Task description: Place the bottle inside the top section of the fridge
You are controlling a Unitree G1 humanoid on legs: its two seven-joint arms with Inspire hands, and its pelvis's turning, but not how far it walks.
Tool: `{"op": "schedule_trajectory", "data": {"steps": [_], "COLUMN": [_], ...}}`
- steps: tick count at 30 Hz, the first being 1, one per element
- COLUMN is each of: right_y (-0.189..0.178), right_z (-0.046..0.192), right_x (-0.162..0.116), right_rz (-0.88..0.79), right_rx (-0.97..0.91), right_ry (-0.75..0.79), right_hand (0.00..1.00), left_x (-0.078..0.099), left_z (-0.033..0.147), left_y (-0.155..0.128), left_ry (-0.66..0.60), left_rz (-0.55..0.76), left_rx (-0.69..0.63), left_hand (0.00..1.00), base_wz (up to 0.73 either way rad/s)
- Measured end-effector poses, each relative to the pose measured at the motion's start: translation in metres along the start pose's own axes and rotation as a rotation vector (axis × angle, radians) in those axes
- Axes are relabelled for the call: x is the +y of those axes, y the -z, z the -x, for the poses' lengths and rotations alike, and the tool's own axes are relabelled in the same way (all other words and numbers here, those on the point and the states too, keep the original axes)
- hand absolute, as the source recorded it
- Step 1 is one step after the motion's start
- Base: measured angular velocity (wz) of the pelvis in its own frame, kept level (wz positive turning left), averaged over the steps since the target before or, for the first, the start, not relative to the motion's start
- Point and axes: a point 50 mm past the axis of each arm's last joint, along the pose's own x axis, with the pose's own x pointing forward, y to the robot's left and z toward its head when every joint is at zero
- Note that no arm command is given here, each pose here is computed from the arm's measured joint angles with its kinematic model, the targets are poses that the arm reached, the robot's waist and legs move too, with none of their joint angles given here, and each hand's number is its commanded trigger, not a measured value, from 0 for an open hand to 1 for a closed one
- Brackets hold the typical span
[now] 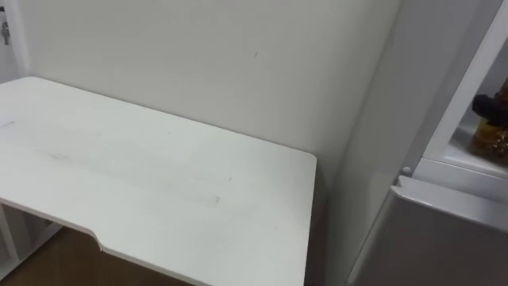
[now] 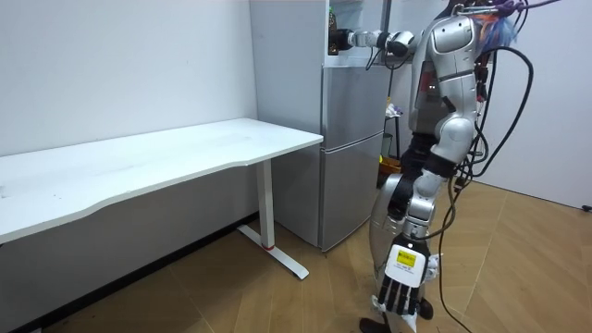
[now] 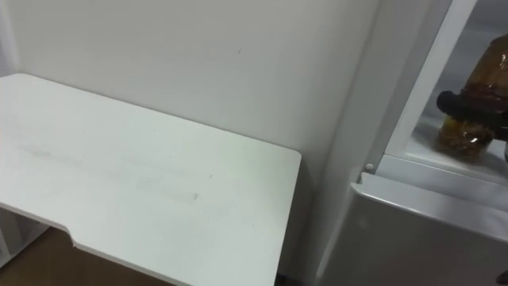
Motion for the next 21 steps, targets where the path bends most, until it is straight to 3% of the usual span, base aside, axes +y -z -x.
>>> {"op": "schedule_trajectory", "data": {"steps": [1,21], "right_y": [0.0,0.0068], "right_z": [0.0,0.0005], "right_x": [-0.0002,0.0018], "right_rz": [0.0,0.042], "right_rx": [0.0,0.018], "right_ry": [0.003,-0.011], "right_hand": [0.0,0.0], "left_x": [0.0001,0.0002], "left_z": [0.0,0.0005], "left_y": [0.0001,0.0053], "left_ry": [0.0,0.0], "left_rz": [0.001,-0.002], "left_rx": [0.0,0.014], "left_hand": [0.0,0.0], "base_wz": [0.0,0.0]}}
